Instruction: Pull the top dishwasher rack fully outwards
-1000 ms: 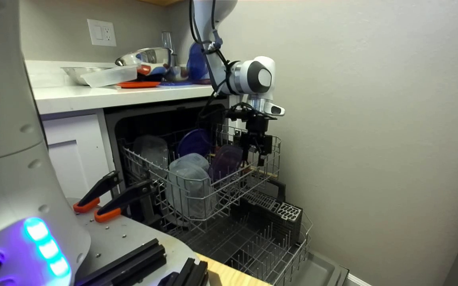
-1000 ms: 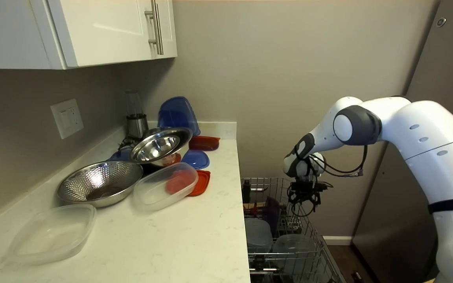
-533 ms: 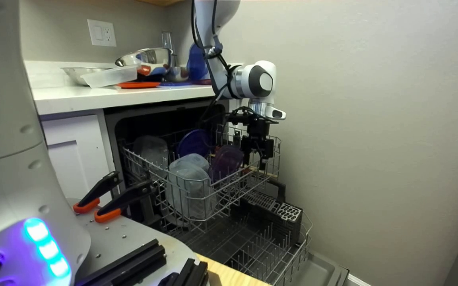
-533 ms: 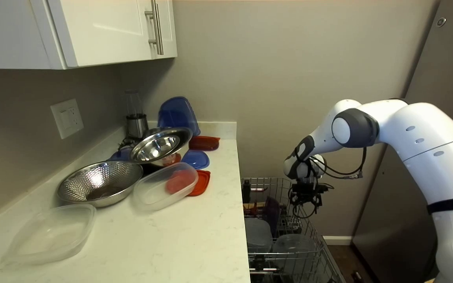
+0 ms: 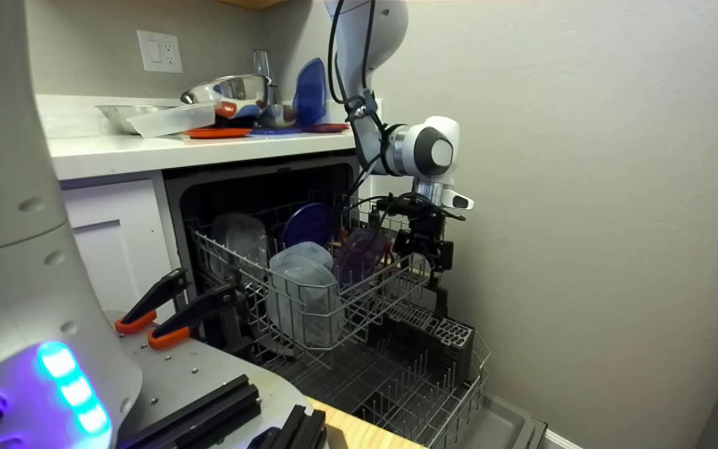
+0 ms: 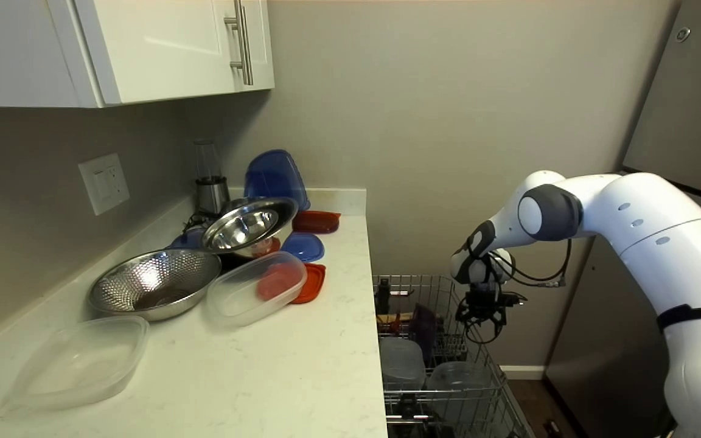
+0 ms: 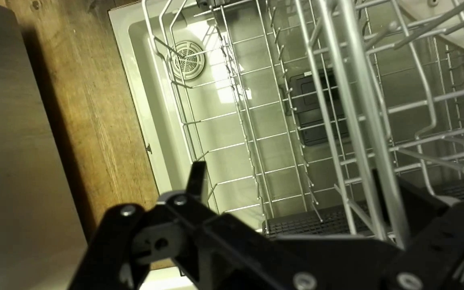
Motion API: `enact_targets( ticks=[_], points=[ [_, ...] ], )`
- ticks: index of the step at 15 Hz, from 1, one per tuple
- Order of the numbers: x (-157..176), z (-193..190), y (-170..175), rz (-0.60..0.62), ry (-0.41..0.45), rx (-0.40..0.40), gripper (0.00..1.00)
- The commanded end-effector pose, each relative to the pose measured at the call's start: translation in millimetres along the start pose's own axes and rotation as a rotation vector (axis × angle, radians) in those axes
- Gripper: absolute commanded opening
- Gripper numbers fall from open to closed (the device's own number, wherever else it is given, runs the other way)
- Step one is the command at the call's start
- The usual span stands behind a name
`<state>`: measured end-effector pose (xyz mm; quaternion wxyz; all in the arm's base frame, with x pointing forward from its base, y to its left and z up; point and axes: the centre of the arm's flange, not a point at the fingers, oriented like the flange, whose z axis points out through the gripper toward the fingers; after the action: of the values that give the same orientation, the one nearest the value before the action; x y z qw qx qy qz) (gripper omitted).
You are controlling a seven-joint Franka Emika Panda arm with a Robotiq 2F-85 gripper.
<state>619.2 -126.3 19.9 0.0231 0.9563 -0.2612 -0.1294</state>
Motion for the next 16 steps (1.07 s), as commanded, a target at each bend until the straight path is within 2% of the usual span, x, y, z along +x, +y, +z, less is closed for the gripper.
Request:
enact_targets(
  ticks=[1, 4, 7, 16],
  points=[
    [22.9, -3.3, 47.8, -0.030, 0.001, 0.040, 1.00],
    [36.6, -7.7, 81.8, -0.027, 0.003, 0.052, 1.00],
    [46.5, -14.0, 100.7, -0.025, 0.018, 0.052, 1.00],
    [58.3, -17.7, 102.5, -0.023, 0.048, 0.047, 1.00]
  ],
)
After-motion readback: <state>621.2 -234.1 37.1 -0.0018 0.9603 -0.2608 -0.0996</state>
